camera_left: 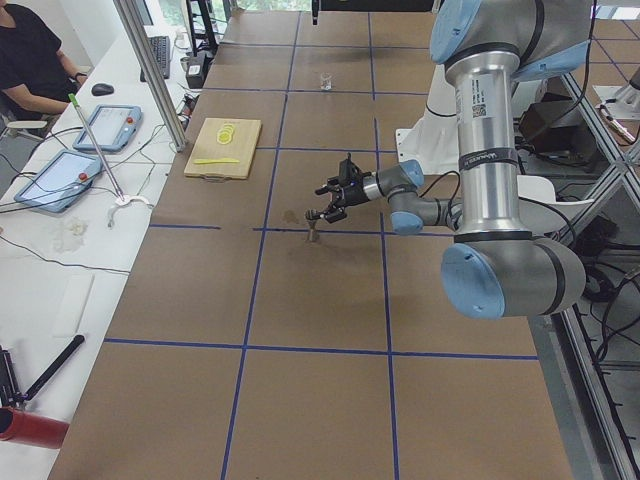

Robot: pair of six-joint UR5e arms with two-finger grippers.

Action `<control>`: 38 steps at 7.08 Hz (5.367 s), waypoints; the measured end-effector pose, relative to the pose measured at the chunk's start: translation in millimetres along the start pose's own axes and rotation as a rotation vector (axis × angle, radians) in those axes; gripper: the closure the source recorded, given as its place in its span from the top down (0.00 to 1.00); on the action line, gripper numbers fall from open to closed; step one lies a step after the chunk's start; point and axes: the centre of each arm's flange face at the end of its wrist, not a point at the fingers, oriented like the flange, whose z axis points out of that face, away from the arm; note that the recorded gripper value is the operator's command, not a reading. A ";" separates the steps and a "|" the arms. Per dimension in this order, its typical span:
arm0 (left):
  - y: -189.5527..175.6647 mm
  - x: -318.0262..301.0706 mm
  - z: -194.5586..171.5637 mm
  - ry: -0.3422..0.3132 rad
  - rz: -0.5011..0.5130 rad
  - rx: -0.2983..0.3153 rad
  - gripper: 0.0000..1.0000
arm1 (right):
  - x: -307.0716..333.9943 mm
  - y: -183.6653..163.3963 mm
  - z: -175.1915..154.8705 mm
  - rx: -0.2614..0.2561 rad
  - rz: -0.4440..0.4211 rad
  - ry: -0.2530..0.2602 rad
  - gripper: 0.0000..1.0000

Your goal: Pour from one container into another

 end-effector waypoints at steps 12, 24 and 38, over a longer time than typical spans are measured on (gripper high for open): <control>82.6 1.2 41.6 -0.055 -0.017 0.105 1.00 | -2.8 -0.9 -2.7 0.008 -0.008 -0.001 1.00; 107.4 2.3 62.4 -0.069 -0.001 0.169 0.67 | -4.7 -1.5 -5.0 0.020 -0.021 0.005 1.00; 86.9 4.0 60.2 -0.053 0.050 0.219 0.00 | -7.4 -3.6 -6.9 0.026 -0.027 0.005 1.00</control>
